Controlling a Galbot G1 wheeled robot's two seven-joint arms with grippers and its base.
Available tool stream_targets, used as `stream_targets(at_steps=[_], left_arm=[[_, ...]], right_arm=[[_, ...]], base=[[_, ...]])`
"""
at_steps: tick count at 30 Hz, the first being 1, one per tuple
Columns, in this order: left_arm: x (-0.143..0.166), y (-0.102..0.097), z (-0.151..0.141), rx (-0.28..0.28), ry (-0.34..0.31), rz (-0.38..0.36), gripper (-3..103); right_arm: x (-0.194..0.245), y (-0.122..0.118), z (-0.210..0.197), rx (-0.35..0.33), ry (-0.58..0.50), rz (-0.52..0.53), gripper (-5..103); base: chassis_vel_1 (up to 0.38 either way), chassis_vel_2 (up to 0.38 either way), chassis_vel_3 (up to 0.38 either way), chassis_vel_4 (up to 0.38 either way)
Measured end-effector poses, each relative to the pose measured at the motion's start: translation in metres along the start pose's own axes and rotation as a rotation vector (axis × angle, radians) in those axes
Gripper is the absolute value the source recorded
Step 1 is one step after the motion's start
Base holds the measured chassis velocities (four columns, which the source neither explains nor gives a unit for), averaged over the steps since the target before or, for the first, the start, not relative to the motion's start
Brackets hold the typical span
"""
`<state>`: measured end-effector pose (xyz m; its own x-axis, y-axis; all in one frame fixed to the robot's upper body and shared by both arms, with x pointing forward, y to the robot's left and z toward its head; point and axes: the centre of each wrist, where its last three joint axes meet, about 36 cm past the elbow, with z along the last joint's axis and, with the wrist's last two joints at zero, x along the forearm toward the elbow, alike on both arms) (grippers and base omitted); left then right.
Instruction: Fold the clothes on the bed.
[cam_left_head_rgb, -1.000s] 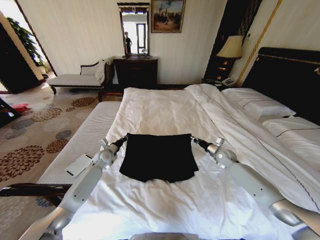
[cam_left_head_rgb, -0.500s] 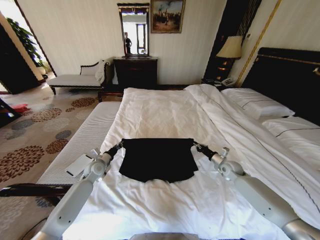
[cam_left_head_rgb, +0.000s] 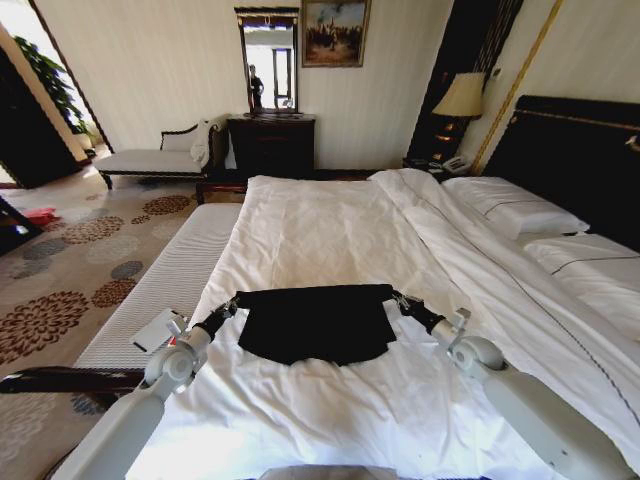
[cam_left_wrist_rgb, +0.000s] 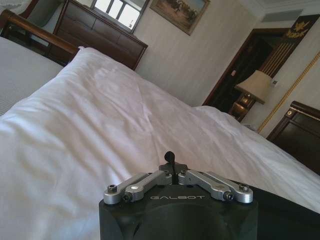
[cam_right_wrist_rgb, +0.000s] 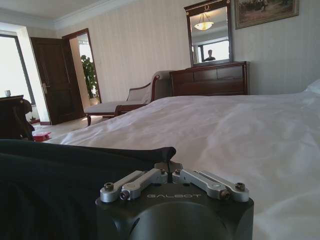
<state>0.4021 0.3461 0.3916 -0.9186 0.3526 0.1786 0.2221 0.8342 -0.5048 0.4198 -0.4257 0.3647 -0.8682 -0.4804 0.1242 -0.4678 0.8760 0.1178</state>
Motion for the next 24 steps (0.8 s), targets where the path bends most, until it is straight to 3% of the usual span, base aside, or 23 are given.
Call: stream_targets(at_steps=[16,24], left_arm=[[0.036,0.001,0.041,-0.007,0.051,-0.050,0],[0.040,0.004,0.045,-0.008,0.050,-0.062,0]], right_arm=[[0.024,0.029,0.034,-0.005,0.041,-0.005,0],[0.036,0.035,0.039,-0.005,0.055,-0.001,0]], base=[[0.000,0.000,0.000,0.000],[0.000,0.000,0.000,0.000]])
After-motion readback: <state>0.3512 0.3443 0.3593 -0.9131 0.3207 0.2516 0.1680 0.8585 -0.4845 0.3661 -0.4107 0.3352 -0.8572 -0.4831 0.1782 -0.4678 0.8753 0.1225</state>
